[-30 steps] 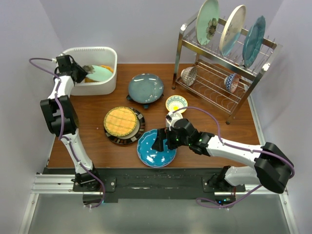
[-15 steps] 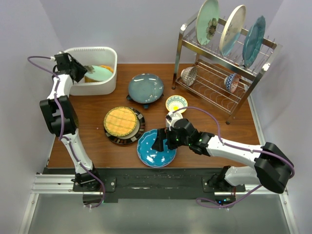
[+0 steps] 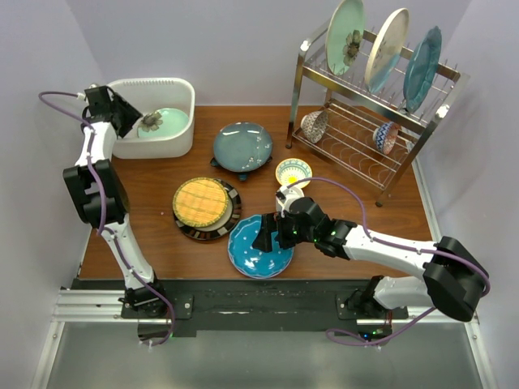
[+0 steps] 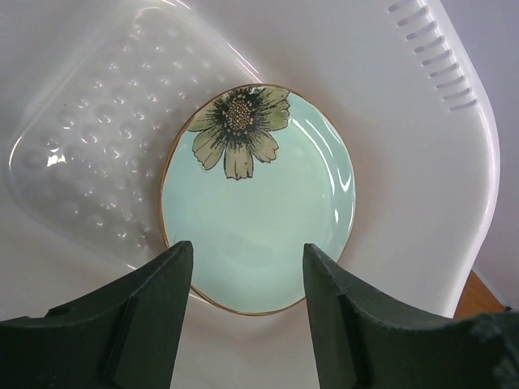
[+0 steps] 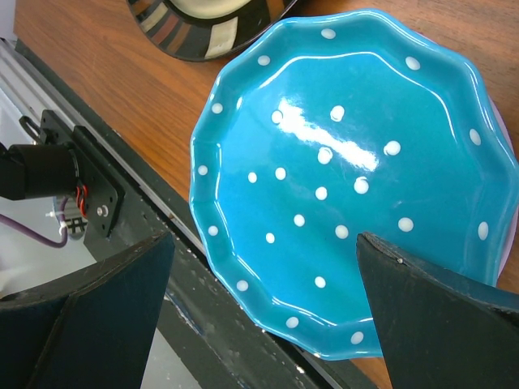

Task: Place the plates into the plastic bin on the countertop
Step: Place the plate in the plastic bin, then pick up the plate at the center of the board.

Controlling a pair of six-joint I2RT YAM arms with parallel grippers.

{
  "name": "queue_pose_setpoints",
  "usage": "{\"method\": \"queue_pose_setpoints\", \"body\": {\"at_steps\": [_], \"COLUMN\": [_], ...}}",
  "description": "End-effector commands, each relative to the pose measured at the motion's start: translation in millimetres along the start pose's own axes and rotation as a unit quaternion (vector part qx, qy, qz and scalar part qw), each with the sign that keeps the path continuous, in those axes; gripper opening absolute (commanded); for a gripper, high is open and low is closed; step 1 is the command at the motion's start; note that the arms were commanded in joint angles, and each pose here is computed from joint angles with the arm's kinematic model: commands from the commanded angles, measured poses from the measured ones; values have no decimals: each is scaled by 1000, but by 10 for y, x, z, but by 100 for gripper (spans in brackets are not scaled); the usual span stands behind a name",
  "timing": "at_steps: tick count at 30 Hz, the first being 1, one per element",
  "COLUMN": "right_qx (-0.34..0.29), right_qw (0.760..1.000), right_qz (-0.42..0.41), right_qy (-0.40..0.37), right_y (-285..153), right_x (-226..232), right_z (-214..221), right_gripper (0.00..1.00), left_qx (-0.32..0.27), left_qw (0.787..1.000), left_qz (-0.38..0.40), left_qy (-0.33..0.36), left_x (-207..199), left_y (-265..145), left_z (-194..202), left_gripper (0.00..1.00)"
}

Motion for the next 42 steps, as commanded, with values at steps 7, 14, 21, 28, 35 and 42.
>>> {"method": "queue_pose_setpoints", "body": {"at_steps": [7,14,21,28,35,42], "right_qx": [-12,-11,-12,-9,-10,-13], "right_qw": [1000,1000,1000,1000,1000,1000], "right_qz": [-24,-23,-24,-22,-14,4], "right_qy": [-10,-9,-7,-7,-5,-13], "right_y": [-56,-55,-66,-55,-48,-76], "right_x": [151,136,131,118,77,46], "right_z": [-95,-81,-73,-56,-47,-67], "right_gripper": [99,99,99,99,99,99], "left_qx": [-78,-114,-119,-109,-55,14], "left_qw": [993,977,957,944,929,915], "left_qz": [83,173,250,291,329,347], "left_qy": [29,57,83,108,161,207], "left_x": [-389,-682,-917,-1086,-1341,-1370], "left_y": [-635,-1074,-1493,-1836,-1987,-2130], "left_z": [-521,-609,-557,-384,57,870], "left_gripper": [62,62,62,62,62,62]}}
Point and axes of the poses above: each gripper's point midway between its finger pads, its own y axis out along the fingers, its own x axis along the line the jaws close on, z = x × y, the point moved 4 cm from there along -y, back along the fingers, and after that the axes turned 9 degrees about y, right-handed, at the moved point
